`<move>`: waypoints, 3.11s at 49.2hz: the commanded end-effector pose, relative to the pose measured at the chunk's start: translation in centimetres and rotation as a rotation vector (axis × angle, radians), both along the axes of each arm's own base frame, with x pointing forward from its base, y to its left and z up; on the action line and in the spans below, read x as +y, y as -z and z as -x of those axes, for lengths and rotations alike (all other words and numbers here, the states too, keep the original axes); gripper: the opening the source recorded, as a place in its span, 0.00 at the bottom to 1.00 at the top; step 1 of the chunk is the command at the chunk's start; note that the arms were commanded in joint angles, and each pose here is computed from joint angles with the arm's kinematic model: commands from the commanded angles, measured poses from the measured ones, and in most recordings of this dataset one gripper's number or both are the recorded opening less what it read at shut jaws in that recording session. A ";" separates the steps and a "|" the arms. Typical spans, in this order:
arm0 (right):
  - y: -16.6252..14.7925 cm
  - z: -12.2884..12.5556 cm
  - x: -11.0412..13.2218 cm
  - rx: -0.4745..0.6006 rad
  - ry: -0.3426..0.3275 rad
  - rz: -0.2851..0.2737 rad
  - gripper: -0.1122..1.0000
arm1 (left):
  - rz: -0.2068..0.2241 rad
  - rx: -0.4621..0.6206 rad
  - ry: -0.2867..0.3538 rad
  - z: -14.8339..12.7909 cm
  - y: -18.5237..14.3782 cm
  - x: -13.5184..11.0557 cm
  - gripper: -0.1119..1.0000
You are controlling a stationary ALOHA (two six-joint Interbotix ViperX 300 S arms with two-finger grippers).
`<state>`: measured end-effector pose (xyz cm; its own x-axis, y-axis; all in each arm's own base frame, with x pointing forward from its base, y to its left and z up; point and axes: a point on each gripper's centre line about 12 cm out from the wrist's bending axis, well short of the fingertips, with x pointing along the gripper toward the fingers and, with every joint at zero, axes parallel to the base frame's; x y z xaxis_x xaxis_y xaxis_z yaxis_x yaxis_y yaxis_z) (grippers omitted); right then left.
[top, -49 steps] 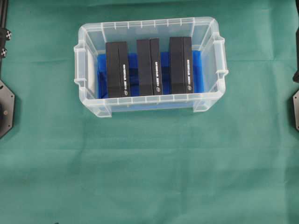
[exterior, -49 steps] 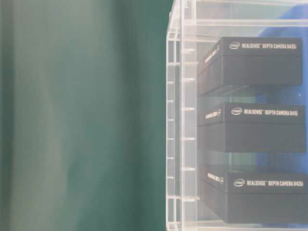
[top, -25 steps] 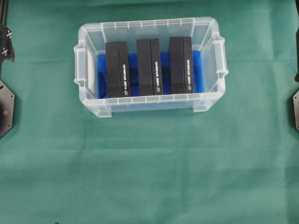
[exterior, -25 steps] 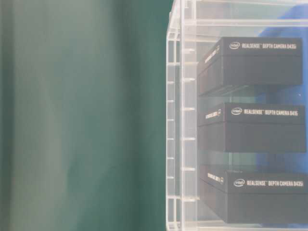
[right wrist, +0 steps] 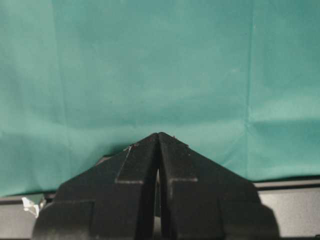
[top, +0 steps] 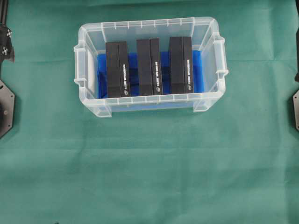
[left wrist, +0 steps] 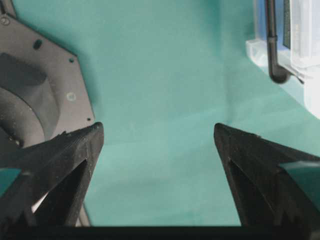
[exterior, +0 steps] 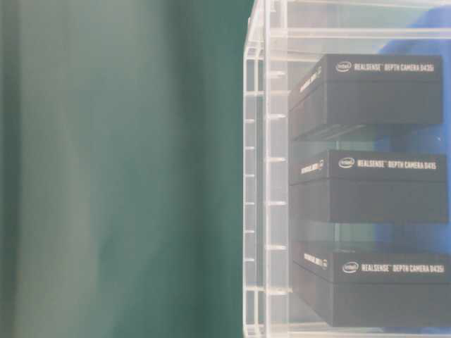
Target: Take the box out of the case with the left arm.
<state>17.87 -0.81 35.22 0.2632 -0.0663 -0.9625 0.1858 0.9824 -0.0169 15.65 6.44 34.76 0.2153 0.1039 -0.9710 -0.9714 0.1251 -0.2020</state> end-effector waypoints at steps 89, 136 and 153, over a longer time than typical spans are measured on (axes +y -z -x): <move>-0.6 -0.1 0.0 -0.022 0.003 -0.007 0.10 | 0.037 -0.061 0.009 -27.0 -1.2 2.3 0.98; -0.3 -0.2 0.0 -0.014 0.003 -0.005 0.10 | 0.036 -0.038 0.003 -29.3 0.7 3.1 0.98; -0.3 -0.2 0.1 -0.012 0.001 -0.007 0.10 | 0.033 -0.043 -0.001 -29.3 0.6 3.4 0.98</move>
<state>17.95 -0.77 35.12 0.2602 -0.0632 -0.9635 0.1864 0.9824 -0.0141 45.17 9.56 32.32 0.2091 0.0561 -0.9763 -0.9726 0.1157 -0.2016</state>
